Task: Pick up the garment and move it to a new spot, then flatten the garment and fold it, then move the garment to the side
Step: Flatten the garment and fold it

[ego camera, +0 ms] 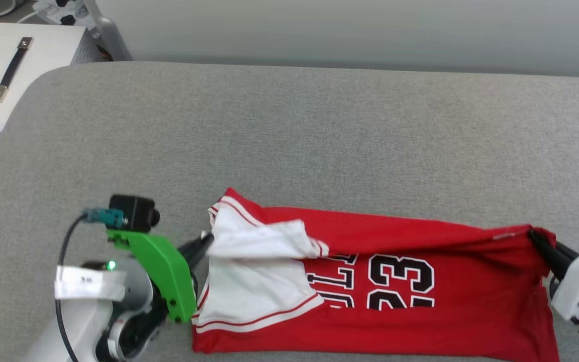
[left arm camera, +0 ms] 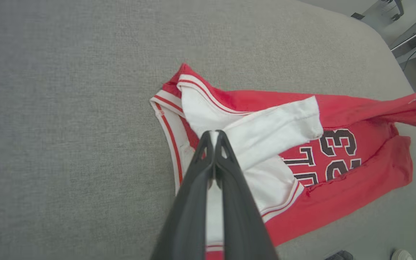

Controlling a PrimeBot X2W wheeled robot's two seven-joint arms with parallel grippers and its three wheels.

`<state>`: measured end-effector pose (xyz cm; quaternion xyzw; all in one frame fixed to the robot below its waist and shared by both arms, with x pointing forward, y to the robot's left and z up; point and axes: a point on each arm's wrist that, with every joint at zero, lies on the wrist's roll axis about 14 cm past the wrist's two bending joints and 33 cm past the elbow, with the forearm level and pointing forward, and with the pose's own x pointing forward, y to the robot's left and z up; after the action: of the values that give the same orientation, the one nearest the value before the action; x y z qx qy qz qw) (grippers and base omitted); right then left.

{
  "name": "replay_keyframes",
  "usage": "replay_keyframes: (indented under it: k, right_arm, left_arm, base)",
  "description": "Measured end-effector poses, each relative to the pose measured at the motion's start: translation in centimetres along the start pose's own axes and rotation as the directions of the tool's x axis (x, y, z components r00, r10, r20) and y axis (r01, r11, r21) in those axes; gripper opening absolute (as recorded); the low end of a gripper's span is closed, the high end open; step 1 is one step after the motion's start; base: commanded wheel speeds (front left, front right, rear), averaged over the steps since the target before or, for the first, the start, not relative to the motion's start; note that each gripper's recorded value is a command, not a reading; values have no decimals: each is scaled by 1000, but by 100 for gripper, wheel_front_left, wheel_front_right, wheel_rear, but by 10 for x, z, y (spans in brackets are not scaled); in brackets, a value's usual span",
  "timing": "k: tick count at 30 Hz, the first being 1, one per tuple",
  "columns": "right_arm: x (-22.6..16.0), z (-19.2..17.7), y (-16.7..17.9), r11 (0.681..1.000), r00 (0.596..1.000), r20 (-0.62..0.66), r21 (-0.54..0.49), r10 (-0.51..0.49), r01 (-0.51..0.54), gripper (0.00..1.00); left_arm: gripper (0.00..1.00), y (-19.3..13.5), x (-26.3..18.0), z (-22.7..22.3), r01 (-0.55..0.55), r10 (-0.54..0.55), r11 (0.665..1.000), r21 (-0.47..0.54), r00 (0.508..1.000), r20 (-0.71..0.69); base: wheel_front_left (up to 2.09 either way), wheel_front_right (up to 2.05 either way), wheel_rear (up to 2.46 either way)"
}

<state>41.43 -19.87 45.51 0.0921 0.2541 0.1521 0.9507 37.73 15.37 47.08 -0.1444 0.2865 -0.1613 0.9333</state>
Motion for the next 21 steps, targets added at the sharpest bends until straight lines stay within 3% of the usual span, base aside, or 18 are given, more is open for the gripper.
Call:
replay_keyframes:
  k: [7,21]
  right_arm:
    - [-17,-33,4,999,997,-69,-37,19,-22,0]
    - [-27,-67,2,987,984,-178,-150,31,-58,0]
  left_arm:
    - [0,1,-16,-51,-23,17,999,-49,993,-114]
    - [0,18,-16,-101,-67,64,998,-1,959,-276]
  base:
    - [0,0,0]
    - [0,0,0]
